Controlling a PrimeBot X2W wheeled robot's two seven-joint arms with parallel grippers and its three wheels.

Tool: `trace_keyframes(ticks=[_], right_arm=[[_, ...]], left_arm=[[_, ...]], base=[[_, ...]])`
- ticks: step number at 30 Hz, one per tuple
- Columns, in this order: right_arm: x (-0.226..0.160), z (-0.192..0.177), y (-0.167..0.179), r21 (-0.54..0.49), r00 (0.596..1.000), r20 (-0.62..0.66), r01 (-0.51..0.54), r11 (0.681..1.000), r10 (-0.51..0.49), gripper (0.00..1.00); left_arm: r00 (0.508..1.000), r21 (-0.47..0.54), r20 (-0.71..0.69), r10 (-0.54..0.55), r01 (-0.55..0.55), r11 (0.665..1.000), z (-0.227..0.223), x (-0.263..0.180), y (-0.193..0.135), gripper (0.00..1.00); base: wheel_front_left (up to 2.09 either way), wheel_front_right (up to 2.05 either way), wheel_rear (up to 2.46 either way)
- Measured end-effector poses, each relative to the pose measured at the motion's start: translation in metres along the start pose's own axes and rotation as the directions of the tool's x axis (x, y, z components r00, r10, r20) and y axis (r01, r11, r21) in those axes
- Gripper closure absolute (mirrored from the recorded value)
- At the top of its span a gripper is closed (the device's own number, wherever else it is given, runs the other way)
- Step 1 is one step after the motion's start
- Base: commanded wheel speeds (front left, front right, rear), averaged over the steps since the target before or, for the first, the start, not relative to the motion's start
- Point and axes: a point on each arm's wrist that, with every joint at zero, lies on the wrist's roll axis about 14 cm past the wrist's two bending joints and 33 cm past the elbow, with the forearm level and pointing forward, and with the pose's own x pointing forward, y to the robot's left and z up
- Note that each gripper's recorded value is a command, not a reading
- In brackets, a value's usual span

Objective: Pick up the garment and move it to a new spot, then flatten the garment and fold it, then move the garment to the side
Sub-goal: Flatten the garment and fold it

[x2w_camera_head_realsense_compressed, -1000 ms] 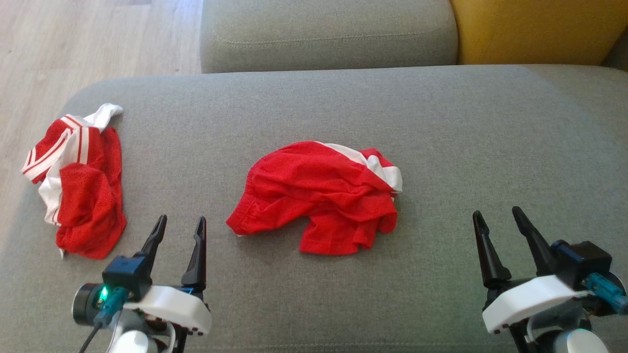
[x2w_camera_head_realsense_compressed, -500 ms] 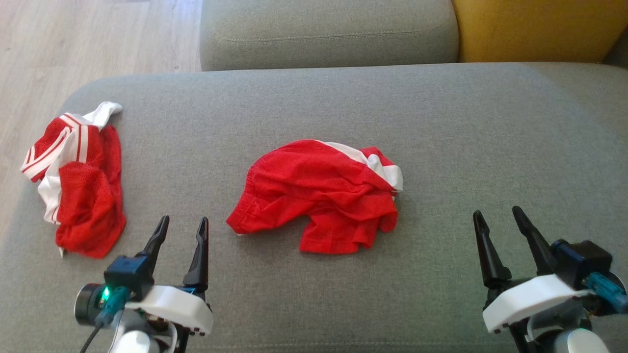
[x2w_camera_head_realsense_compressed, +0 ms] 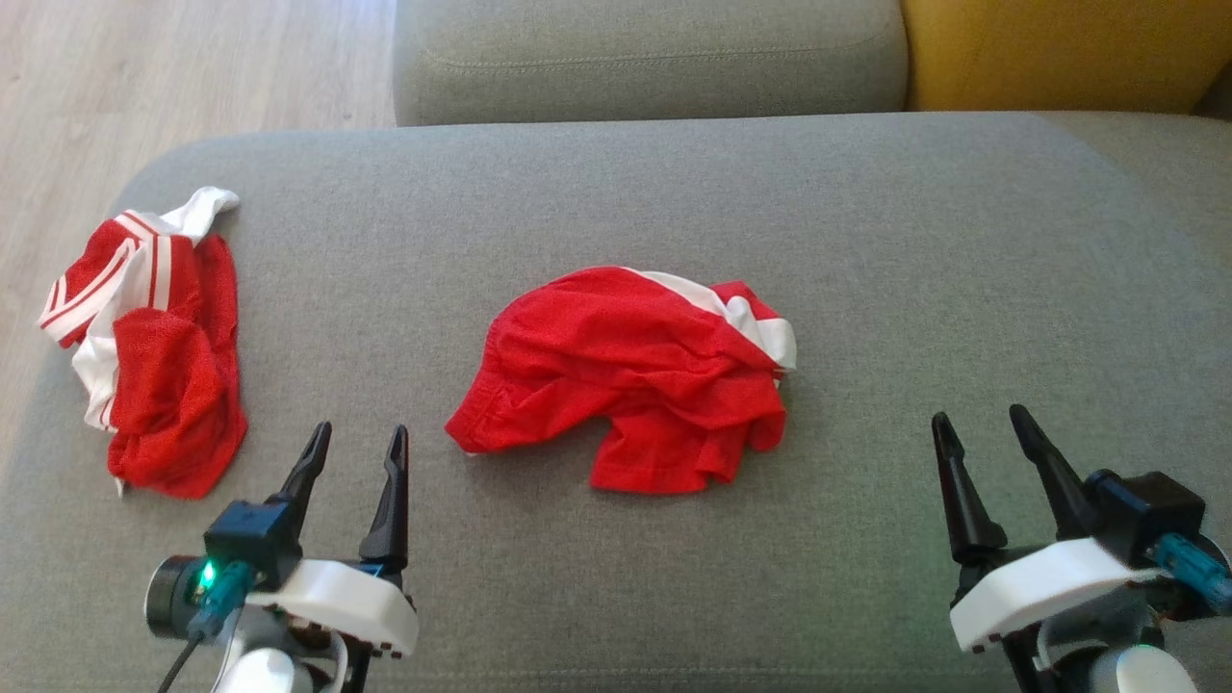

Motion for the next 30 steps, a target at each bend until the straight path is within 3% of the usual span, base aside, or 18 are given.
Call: trace_keyframes(ticks=[8, 18, 24, 30], right_arm=[[0.014, -0.022, -0.009, -0.017, 0.997, -0.081, 0.009, 1.0, -0.011, 0.0], [0.082, -0.046, -0.002, -0.082, 0.982, -0.172, -0.091, 0.992, 0.076, 0.0], [0.12, -0.069, 0.032, -0.07, 0.955, -0.228, -0.209, 0.975, 0.189, 0.0], [0.124, -0.11, 0.044, -0.057, 0.906, -0.36, -0.259, 0.964, 0.222, 0.0]], left_arm=[[1.0, -0.002, -0.006, -0.012, 0.012, 1.0, -0.002, 0.009, -0.003, 0.0], [0.999, -0.008, 0.018, -0.031, 0.032, 0.999, 0.002, 0.043, -0.003, 0.0], [1.0, -0.008, -0.006, 0.003, -0.004, 1.0, -0.01, 0.054, 0.009, 0.0], [0.999, -0.009, -0.04, 0.031, -0.031, 0.999, -0.022, 0.052, 0.017, 0.0]], base=[[0.0, 0.0, 0.0], [0.0, 0.0, 0.0], [0.0, 0.0, 0.0], [0.0, 0.0, 0.0]])
